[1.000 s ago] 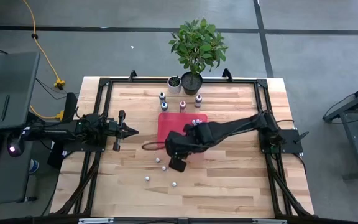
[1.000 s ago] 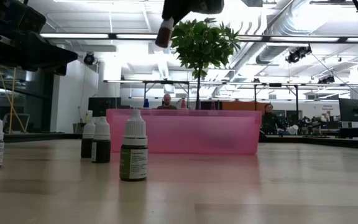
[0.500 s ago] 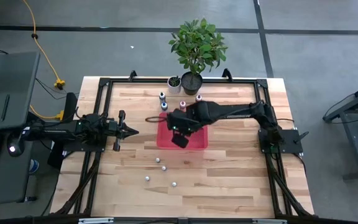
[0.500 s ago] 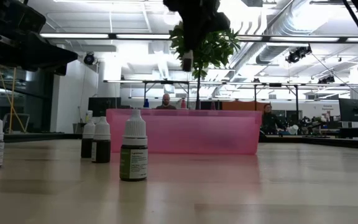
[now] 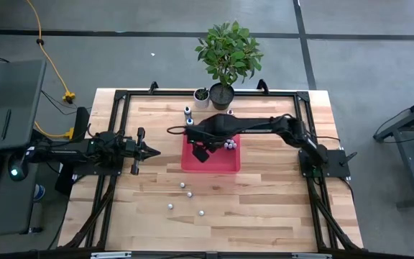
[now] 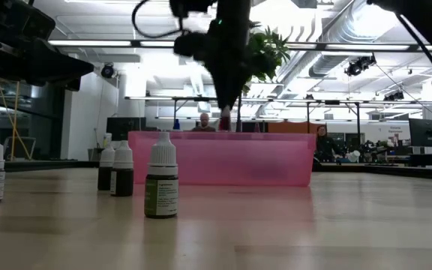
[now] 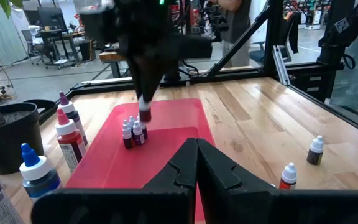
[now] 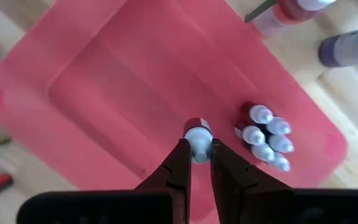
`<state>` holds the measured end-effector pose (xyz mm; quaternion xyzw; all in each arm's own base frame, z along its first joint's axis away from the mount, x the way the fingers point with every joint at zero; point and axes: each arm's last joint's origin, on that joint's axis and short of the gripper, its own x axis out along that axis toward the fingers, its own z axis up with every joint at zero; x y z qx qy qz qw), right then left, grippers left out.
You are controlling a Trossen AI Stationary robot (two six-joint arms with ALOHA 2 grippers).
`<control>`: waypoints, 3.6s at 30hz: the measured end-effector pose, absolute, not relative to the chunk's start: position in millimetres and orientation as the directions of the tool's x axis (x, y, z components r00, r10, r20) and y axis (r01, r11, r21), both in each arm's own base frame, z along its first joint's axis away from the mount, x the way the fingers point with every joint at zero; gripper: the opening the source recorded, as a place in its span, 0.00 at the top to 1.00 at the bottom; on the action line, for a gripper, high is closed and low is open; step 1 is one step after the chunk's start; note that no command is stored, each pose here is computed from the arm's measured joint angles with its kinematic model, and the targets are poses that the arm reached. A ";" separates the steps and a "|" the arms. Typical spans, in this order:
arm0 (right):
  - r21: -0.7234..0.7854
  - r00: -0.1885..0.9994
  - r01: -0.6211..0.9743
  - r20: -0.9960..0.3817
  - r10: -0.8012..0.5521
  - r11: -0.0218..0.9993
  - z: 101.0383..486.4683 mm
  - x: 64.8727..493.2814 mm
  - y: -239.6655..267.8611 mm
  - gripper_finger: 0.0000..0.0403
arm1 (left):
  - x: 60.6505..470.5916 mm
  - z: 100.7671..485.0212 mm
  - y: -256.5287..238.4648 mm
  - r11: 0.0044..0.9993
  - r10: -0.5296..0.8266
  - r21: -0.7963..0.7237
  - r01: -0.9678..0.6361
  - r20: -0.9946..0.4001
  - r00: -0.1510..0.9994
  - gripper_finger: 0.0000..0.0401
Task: Pick & Place food coloring
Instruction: Put the small red food coloring bottle into the pink container, then put the small green food coloring bottle into the pink container
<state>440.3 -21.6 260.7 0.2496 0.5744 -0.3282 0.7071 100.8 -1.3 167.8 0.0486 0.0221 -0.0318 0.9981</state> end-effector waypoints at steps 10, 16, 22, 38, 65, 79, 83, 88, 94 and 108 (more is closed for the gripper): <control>-0.038 0.064 0.827 -0.985 -0.162 0.561 226.1 452.5 -46.2 0.98 | 100.8 167.8 -1.4 0.993 -0.061 0.096 0.066 -0.047 0.997 1.00; -0.041 0.053 0.847 -0.985 -0.163 0.529 220.5 453.5 -53.9 1.00 | 100.8 167.7 -1.3 0.993 -0.061 0.096 0.065 -0.047 0.997 1.00; -0.043 0.034 0.866 -0.989 -0.144 0.499 220.4 450.7 -60.5 1.00 | 100.8 167.9 -1.3 0.993 -0.061 0.096 0.065 -0.047 0.997 1.00; 0.025 0.250 0.683 -0.947 -0.201 0.730 245.3 463.2 -24.3 1.00 | 100.8 167.8 -1.4 0.993 -0.061 0.096 0.066 -0.047 0.997 1.00; -0.159 0.230 0.514 -0.921 -0.314 0.843 335.9 348.8 66.6 0.85 | 100.8 167.8 -1.4 0.993 -0.061 0.096 0.066 -0.047 0.997 1.00; 0.167 0.389 0.451 -0.921 -0.024 0.876 235.6 304.9 95.2 0.83 | 100.8 167.8 -1.3 0.993 -0.062 0.096 0.066 -0.047 0.997 1.00; 0.256 0.426 0.292 -0.897 0.114 0.921 220.6 318.1 110.7 0.83 | 100.8 167.8 -1.3 0.993 -0.062 0.096 0.066 -0.047 0.997 1.00; 0.326 0.397 0.201 -0.889 0.228 0.924 217.4 346.7 119.6 0.83 | 100.8 167.8 -1.4 0.993 -0.062 0.096 0.066 -0.047 0.997 1.00; 0.359 0.362 0.043 -0.875 0.320 0.932 222.2 387.5 136.9 0.83 | 100.8 167.9 -1.4 0.993 -0.062 0.096 0.066 -0.047 0.997 1.00; 0.341 0.332 -0.127 -0.870 0.364 0.931 194.2 459.1 170.2 0.77 | 100.8 167.8 -1.4 0.993 -0.062 0.096 0.066 -0.047 0.997 1.00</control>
